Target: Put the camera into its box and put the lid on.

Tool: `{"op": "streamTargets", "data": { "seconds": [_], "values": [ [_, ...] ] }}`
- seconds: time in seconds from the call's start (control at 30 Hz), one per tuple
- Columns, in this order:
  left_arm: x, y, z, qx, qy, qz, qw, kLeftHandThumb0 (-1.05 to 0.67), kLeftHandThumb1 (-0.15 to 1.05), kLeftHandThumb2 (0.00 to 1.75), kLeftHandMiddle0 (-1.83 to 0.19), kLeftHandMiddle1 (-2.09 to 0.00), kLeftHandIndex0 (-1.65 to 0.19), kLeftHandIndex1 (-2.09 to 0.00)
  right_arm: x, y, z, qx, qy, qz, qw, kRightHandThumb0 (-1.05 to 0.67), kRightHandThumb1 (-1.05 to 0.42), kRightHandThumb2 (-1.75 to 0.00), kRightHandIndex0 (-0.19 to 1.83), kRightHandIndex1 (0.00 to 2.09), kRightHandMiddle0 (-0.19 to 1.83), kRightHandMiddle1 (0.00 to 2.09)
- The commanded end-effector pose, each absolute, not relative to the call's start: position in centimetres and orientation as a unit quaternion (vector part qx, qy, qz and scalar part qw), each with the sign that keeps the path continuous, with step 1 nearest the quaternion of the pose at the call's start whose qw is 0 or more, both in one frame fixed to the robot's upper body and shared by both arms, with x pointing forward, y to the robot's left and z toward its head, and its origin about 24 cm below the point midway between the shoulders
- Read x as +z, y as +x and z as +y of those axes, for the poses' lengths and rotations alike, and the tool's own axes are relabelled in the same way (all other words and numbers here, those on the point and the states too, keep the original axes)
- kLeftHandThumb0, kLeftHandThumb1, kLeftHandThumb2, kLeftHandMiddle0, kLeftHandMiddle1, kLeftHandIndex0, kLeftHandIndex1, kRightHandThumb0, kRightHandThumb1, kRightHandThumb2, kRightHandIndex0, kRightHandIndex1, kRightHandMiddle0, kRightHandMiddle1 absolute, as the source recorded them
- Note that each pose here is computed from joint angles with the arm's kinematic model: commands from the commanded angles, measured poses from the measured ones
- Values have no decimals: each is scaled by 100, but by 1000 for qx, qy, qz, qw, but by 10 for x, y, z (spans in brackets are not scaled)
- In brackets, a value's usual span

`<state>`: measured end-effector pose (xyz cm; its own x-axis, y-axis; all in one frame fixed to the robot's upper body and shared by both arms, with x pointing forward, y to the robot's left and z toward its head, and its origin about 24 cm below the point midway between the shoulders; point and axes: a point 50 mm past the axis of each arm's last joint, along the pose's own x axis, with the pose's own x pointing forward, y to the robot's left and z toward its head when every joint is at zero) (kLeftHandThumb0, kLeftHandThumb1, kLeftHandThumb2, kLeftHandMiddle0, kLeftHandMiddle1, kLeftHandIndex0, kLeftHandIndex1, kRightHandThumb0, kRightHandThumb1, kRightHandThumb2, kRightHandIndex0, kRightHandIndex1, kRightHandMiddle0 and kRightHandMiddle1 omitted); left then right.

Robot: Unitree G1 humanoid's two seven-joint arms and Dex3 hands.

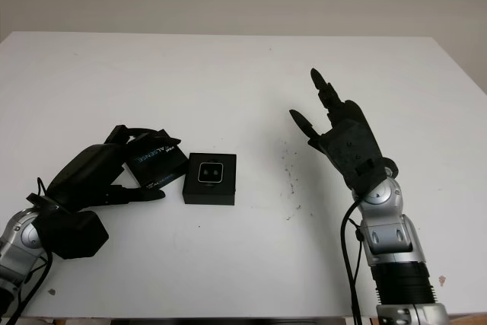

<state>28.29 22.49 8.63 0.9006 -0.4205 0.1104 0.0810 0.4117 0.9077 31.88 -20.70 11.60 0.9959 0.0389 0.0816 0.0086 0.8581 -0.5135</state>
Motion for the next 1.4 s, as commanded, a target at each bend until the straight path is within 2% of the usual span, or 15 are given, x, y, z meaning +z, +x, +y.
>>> {"op": "streamTargets", "data": {
  "seconds": [0.0,0.27,0.47,0.67,0.8,0.93,0.97,1.13,1.23,1.37],
  "values": [
    [88,284,225,-147,525,-168,821,-14,104,6,-22,-153,-26,-121,118,318,-207,5,-269,-48,962,-52,-105,-37,10,5,8,5],
    [100,288,231,-105,527,-190,822,-16,104,8,-23,-132,-21,-120,118,319,-206,11,-276,-49,960,-53,-105,-40,8,5,7,5],
    [128,291,238,-45,500,-224,836,-14,103,6,-29,-124,-26,-113,118,318,-205,11,-277,-51,959,-52,-105,-40,9,5,8,5],
    [163,293,238,-20,449,-278,849,-14,104,5,-27,-140,-26,-119,118,318,-205,9,-284,-55,957,-53,-105,-40,12,7,9,6],
    [182,291,231,-35,410,-299,861,-15,104,5,-23,-152,-25,-127,118,318,-204,7,-291,-58,955,-53,-105,-40,13,7,9,6],
    [191,289,221,-62,376,-301,874,-14,105,6,-22,-175,-26,-137,117,317,-204,8,-287,-59,956,-52,-105,-40,13,7,9,6],
    [192,289,218,-72,367,-303,877,-14,105,8,-22,-178,-25,-146,117,317,-204,7,-288,-59,956,-53,-105,-40,13,7,9,6],
    [191,289,210,-109,346,-296,884,-10,105,17,-23,-181,-17,-169,117,316,-204,3,-287,-61,956,-53,-105,-39,15,8,11,6],
    [187,290,202,-125,360,-287,879,-13,105,17,-30,-181,-27,-169,116,316,-204,2,-287,-59,956,-54,-105,-39,15,7,11,6],
    [178,293,188,-177,338,-280,881,-11,105,22,-23,-187,-25,-169,116,316,-204,2,-288,-60,956,-54,-105,-39,15,7,11,6]
  ]
}}
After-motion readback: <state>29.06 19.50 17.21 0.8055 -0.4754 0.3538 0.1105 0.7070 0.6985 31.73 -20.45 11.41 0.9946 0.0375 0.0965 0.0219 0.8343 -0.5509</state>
